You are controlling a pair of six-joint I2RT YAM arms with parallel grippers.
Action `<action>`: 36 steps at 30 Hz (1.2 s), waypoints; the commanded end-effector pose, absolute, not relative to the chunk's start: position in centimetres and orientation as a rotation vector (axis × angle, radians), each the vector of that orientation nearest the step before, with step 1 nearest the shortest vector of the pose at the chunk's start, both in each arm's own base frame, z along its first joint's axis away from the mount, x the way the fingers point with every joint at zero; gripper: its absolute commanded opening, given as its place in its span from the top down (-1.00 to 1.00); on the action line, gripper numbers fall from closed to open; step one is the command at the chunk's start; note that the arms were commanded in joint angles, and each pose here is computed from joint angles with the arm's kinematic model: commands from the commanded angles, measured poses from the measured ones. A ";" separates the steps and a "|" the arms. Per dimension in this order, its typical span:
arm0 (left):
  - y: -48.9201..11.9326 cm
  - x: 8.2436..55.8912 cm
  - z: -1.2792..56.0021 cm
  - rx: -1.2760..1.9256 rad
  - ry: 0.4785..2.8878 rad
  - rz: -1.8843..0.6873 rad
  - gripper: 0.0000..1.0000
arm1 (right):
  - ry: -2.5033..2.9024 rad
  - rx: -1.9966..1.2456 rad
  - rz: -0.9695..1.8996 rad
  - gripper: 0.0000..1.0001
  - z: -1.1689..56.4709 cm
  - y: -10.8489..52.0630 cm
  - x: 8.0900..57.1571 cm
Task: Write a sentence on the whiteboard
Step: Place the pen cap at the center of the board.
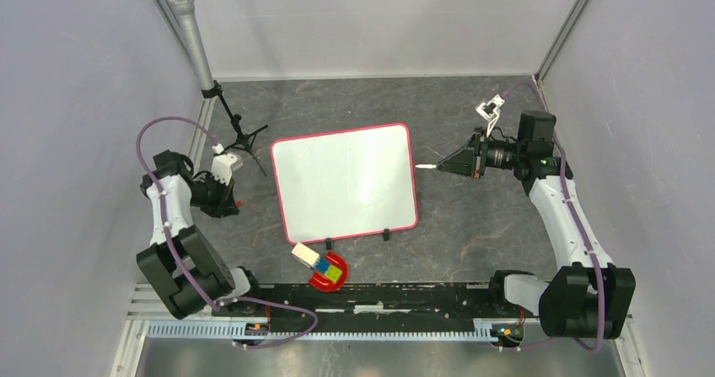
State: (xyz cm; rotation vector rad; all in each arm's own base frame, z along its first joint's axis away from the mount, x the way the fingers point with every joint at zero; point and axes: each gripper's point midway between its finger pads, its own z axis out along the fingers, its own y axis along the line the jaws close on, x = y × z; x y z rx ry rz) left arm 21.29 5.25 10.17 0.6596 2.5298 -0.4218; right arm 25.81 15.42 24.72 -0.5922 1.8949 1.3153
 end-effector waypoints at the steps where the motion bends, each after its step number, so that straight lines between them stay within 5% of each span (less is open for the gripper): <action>1: 8.7 25.1 8.5 0.605 2.475 -0.186 0.81 | 1.866 -0.594 1.311 1.00 25.0 15.4 25.7; 10: 10.3 26.7 2.9 0.576 2.548 -0.178 0.67 | 1.875 -0.578 1.295 1.00 24.8 15.3 25.8; 22: 9.5 25.7 1.0 0.688 2.576 -0.181 0.12 | 1.892 -0.566 1.292 1.00 24.1 15.3 25.8; 36: 3.8 22.8 11.9 0.920 2.386 -0.204 -0.27 | 1.888 -0.576 1.291 1.00 23.8 15.3 25.9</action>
